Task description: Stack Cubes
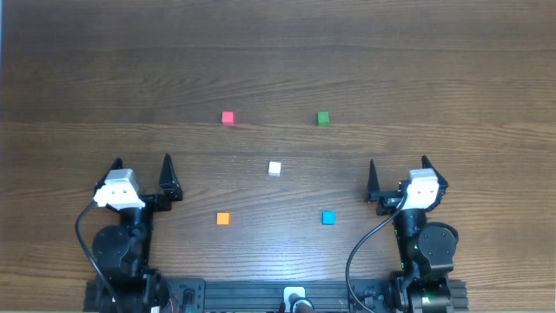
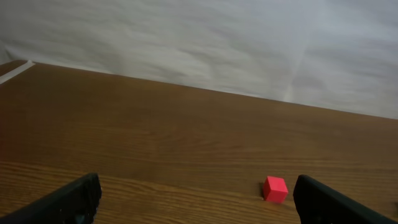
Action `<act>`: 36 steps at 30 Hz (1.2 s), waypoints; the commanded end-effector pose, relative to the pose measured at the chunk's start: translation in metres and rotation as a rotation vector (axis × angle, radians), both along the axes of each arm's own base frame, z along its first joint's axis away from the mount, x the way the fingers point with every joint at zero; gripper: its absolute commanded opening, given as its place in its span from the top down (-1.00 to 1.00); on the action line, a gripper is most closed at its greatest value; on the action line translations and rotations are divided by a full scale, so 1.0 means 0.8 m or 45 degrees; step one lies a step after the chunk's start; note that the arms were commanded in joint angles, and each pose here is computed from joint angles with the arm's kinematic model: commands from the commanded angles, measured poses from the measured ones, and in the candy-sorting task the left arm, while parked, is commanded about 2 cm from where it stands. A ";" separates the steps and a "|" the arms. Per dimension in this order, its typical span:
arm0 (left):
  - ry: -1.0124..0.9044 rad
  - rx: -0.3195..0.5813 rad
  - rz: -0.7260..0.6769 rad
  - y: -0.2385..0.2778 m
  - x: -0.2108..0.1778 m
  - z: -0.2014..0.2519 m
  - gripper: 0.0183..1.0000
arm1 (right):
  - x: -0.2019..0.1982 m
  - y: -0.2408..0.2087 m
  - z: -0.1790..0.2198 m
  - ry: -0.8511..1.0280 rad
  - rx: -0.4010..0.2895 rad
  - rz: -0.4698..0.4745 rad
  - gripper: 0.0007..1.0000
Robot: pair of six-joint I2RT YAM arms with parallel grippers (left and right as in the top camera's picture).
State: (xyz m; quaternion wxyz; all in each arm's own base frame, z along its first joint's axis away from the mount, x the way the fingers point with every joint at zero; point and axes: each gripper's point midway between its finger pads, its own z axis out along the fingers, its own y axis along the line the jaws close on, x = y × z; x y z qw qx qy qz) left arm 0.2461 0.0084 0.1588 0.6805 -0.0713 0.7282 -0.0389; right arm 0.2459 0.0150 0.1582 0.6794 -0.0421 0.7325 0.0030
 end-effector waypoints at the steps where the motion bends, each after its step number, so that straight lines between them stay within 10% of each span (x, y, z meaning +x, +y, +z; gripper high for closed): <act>1: -0.001 0.018 -0.007 0.000 0.000 -0.001 -1.00 | 0.000 0.001 -0.002 -0.004 0.001 0.009 -0.98; 36: 0.143 -0.028 -0.197 -0.039 -0.017 0.058 -0.99 | 0.000 0.001 -0.002 -0.004 0.001 0.009 -0.98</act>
